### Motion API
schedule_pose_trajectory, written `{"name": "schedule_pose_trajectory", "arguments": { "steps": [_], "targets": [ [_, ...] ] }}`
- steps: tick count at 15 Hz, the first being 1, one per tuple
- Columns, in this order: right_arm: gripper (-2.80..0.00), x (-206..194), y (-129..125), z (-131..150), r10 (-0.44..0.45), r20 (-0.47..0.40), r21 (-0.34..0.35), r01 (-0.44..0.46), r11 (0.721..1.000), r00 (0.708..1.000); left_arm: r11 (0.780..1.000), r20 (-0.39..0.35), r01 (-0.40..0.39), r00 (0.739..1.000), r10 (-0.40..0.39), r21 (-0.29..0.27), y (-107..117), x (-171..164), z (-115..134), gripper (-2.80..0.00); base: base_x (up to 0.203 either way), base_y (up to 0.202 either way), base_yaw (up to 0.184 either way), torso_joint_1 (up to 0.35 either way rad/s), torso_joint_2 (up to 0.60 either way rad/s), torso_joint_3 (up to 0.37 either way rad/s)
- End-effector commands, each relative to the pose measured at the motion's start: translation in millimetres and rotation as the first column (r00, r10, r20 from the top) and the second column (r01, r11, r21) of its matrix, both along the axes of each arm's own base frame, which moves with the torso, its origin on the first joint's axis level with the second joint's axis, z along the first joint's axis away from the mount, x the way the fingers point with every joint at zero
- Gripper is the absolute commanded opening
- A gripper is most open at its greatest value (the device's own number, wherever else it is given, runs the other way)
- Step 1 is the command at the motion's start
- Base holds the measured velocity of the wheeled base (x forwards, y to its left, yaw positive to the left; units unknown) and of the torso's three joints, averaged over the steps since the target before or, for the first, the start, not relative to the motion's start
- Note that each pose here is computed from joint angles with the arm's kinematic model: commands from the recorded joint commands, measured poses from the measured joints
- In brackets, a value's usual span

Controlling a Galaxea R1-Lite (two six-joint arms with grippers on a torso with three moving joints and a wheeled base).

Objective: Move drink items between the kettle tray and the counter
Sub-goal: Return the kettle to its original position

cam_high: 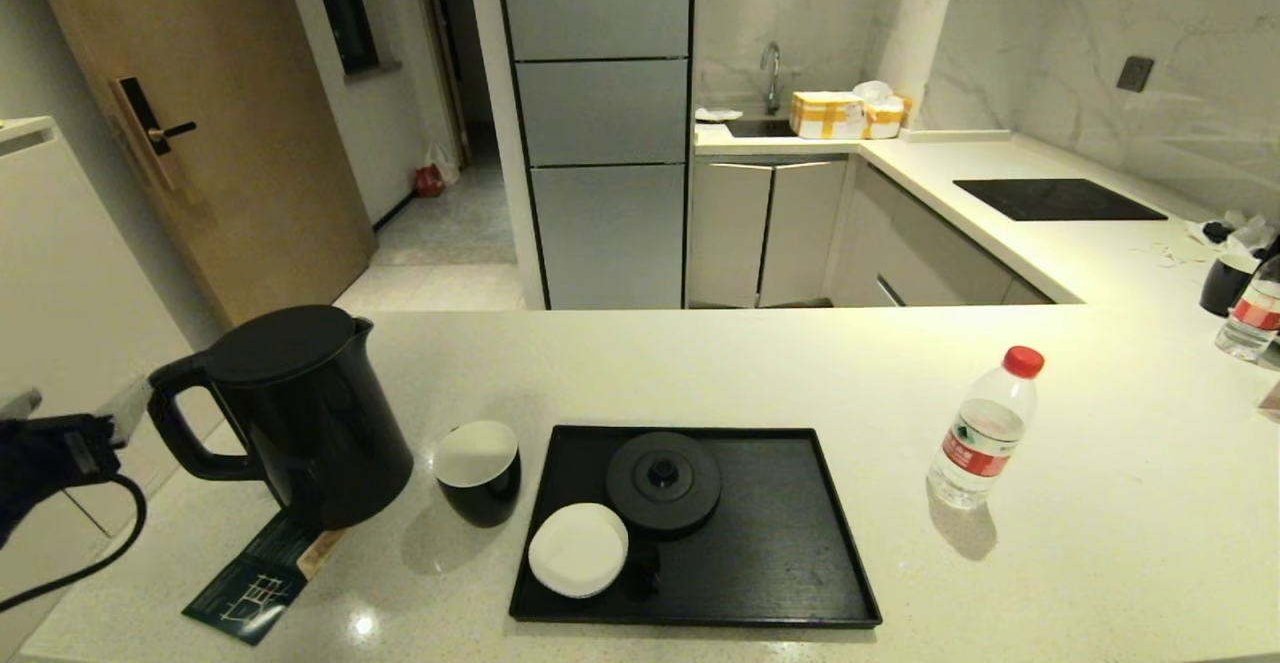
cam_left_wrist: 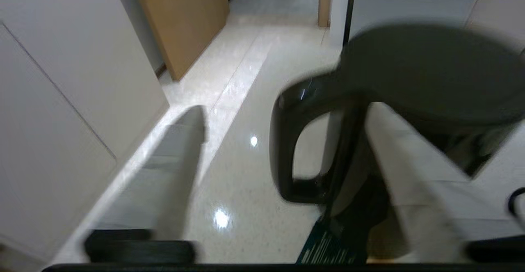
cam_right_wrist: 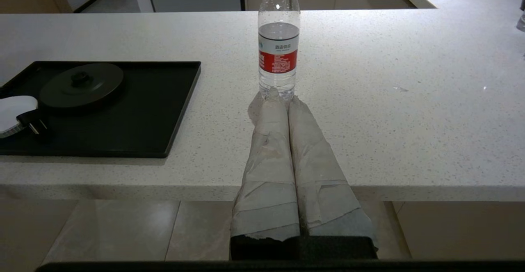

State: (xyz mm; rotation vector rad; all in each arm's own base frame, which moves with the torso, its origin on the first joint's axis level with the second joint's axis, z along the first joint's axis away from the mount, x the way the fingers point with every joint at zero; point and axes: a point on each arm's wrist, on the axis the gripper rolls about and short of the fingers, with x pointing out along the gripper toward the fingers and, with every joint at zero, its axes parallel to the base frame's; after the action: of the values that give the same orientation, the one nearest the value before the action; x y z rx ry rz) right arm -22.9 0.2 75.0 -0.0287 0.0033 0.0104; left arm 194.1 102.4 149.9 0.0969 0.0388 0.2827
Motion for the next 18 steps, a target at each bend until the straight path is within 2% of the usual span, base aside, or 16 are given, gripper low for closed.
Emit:
{"name": "schedule_pose_trajectory", "arguments": {
  "steps": [1,3,5,7,9,11,12,14,15,16,18],
  "targets": [
    [-2.80,0.1,0.0,0.0,0.000,-0.001,0.000,0.000,1.000,1.000,0.999,0.081,0.030,0.996,-0.032,0.024,-18.2,-21.2,50.7,-2.80,0.000,0.000,0.000,0.000,0.00,0.000],
    [-2.80,0.1,0.0,0.0,0.002,-0.001,0.000,-0.002,1.000,1.000,0.992,0.045,0.094,0.995,-0.090,-0.090,-31.4,-25.8,97.5,-2.80,0.000,0.000,0.000,0.000,0.00,0.000],
    [-2.80,0.1,0.0,0.0,0.002,-0.001,0.000,-0.002,1.000,1.000,0.962,0.010,0.191,0.981,-0.193,-0.196,-46.5,-37.6,142.1,-2.80,0.000,0.000,0.000,0.000,0.00,0.000],
    [-2.80,0.1,0.0,0.0,0.002,-0.001,0.000,-0.002,1.000,1.000,0.908,-0.013,0.310,0.945,-0.327,-0.282,-62.4,-59.1,173.5,-2.80,0.000,0.000,0.000,0.000,0.00,0.000],
    [-2.80,0.1,0.0,0.0,0.000,-0.001,0.000,0.000,1.000,1.000,0.852,-0.033,0.389,0.904,-0.426,-0.350,-78.7,-92.9,199.2,-2.80,0.000,0.000,0.000,0.000,0.00,0.000],
    [-2.80,0.1,0.0,0.0,0.000,-0.001,0.000,0.000,1.000,1.000,0.768,-0.058,0.469,0.837,-0.545,-0.436,-97.4,-137.8,210.1,-2.80,0.000,0.000,0.000,0.000,0.00,0.000],
    [-2.80,0.1,0.0,0.0,0.001,-0.001,0.000,-0.001,1.000,1.000,0.729,-0.051,0.512,0.802,-0.595,-0.454,-107.3,-163.2,211.2,-2.80,0.000,0.000,0.000,0.000,0.00,0.000],
    [-2.80,0.1,0.0,0.0,0.000,-0.001,0.000,0.000,1.000,1.000,0.682,-0.028,0.577,0.754,-0.656,-0.451,-119.6,-197.6,222.6,-2.80,0.000,0.000,0.000,0.000,0.00,0.000],
    [-2.80,0.1,0.0,0.0,0.000,-0.001,0.000,0.000,1.000,1.000,0.657,-0.047,0.579,0.732,-0.680,-0.483,-123.8,-212.4,225.3,-2.80,0.000,0.000,0.000,0.000,0.00,0.000],
    [-2.80,0.1,0.0,0.0,0.001,-0.001,0.000,-0.001,1.000,1.000,0.629,-0.080,0.567,0.706,-0.704,-0.531,-127.0,-227.5,219.5,-2.80,0.000,0.000,0.000,0.000,0.00,0.000],
    [-2.80,0.1,0.0,0.0,0.002,-0.001,0.000,-0.002,1.000,1.000,0.585,-0.080,0.618,0.648,-0.757,-0.525,-130.9,-273.2,198.0,-2.80,0.000,0.000,0.000,0.000,0.00,0.000]
  ]
}}
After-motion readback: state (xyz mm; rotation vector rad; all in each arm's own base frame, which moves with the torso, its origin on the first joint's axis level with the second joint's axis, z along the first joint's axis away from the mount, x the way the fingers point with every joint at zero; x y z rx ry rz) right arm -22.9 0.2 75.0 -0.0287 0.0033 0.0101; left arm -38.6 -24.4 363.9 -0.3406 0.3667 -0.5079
